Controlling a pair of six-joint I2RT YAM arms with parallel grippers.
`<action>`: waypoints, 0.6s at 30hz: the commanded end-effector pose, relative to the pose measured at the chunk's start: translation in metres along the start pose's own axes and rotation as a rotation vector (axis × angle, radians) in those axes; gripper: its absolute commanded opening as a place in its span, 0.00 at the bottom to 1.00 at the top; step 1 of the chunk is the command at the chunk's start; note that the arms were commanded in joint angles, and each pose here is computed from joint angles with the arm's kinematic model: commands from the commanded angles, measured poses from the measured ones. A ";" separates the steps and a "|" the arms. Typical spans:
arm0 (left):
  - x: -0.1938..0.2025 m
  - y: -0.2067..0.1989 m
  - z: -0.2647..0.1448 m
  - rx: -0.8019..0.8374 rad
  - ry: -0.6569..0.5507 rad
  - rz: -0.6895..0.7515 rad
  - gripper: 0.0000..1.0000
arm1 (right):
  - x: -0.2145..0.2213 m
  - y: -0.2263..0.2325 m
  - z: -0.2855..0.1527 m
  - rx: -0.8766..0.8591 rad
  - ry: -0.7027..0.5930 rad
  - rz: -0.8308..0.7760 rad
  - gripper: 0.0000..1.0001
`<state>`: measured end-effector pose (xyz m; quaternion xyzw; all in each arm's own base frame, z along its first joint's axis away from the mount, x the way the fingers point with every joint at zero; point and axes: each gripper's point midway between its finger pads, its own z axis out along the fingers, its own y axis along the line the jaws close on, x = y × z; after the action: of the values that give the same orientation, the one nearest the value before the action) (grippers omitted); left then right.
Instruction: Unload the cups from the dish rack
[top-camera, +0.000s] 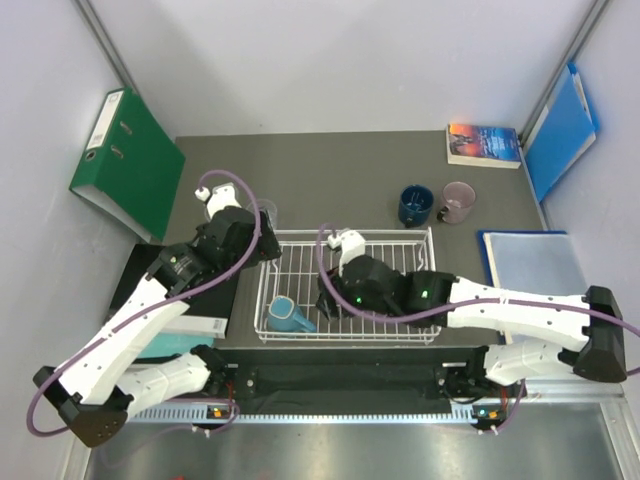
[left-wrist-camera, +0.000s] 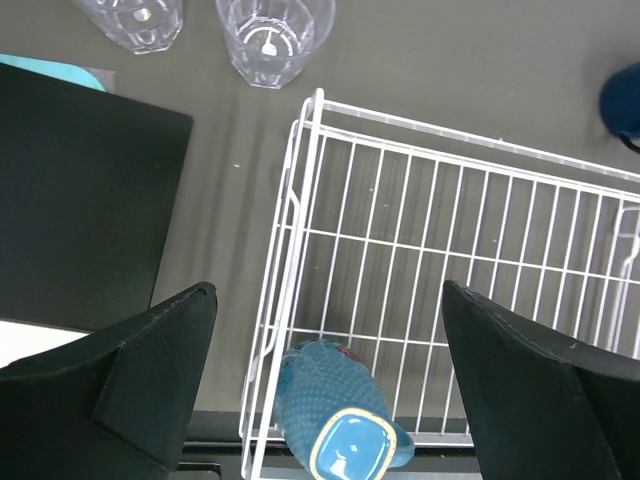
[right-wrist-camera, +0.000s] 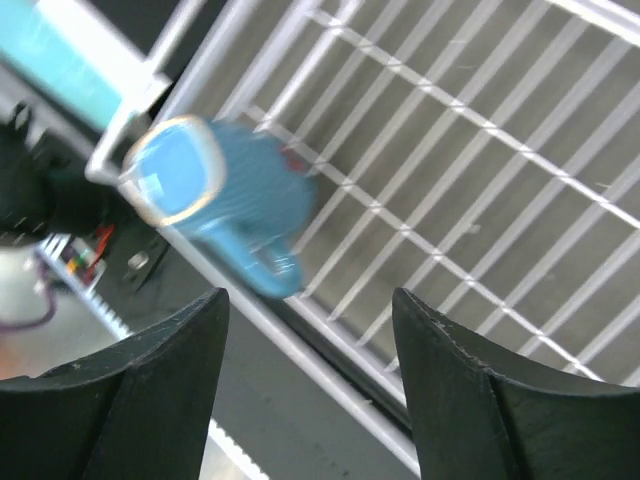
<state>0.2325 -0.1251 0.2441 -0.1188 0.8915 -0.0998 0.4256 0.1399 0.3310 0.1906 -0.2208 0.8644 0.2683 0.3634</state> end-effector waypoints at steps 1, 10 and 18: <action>0.001 0.007 0.004 -0.046 -0.007 -0.004 0.99 | -0.022 0.048 -0.013 -0.097 -0.074 -0.068 0.67; 0.011 0.009 0.012 -0.062 -0.004 -0.102 0.99 | 0.014 0.064 -0.012 -0.212 -0.041 -0.223 0.84; 0.017 0.014 0.012 -0.078 0.009 -0.114 0.99 | 0.041 0.066 0.012 -0.229 0.049 -0.343 0.85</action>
<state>0.2300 -0.1217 0.2171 -0.1694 0.8971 -0.0849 0.3991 0.0876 0.3618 0.1784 -0.3699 0.8089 0.2873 0.3554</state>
